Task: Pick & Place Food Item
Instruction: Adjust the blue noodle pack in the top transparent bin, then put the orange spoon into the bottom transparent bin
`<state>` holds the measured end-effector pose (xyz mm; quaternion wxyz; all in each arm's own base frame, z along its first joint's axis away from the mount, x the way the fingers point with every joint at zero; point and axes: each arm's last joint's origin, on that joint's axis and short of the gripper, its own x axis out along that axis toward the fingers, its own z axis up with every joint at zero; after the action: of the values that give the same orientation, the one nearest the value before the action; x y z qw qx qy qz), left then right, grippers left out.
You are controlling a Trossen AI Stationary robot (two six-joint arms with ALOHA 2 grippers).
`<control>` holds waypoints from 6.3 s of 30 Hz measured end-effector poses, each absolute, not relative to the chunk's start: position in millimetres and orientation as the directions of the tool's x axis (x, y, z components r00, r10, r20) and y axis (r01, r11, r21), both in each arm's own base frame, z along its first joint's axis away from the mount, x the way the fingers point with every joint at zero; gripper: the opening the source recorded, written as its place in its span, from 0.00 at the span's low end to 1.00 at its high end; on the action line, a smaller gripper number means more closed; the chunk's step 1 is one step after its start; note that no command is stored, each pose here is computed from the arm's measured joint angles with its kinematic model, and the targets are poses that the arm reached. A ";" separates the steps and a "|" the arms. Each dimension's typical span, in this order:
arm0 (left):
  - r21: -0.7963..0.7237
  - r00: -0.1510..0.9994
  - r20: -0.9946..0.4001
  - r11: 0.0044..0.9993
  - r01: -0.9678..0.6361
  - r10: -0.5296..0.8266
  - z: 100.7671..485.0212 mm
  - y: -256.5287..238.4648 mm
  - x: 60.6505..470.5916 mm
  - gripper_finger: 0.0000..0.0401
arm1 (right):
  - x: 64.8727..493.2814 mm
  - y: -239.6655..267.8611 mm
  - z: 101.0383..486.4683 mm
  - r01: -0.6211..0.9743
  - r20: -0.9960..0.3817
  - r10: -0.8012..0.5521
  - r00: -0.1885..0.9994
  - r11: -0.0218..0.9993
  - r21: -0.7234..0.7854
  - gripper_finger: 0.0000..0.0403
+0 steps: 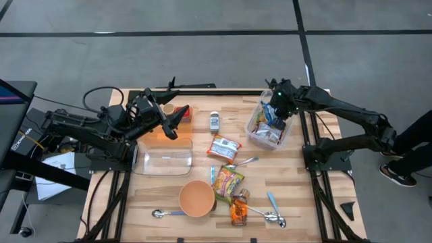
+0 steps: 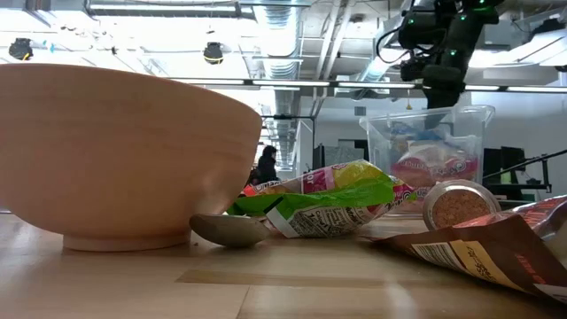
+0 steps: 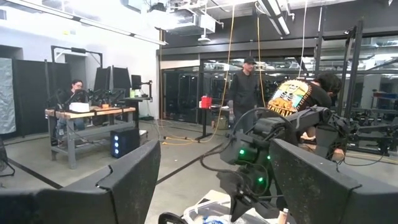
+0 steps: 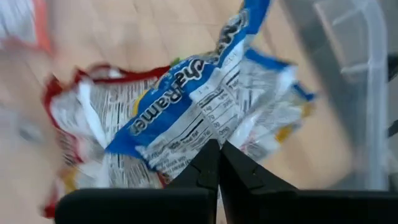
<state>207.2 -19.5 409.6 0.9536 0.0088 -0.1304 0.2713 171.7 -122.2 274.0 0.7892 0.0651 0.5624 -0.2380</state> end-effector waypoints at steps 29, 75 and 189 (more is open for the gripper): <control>-0.091 0.822 0.245 0.856 -0.509 0.514 408.5 -19.6 207.7 0.74 | 173.1 -121.4 240.3 -0.283 -0.897 -0.411 0.166 0.851 -0.442 0.00; -0.091 0.840 0.220 0.867 -0.489 0.497 405.3 -20.3 209.0 0.74 | 133.4 -66.4 333.4 0.455 -0.738 -0.073 0.670 0.827 0.331 0.27; -0.241 0.974 0.208 0.970 -0.039 0.091 380.9 -93.2 240.3 0.74 | 187.1 256.3 128.5 0.851 -0.906 0.229 0.356 0.320 0.416 0.32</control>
<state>240.3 -93.2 380.9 0.9864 -0.1185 -0.1091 0.0329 187.1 256.3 128.5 0.6315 0.5284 0.5110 -0.2465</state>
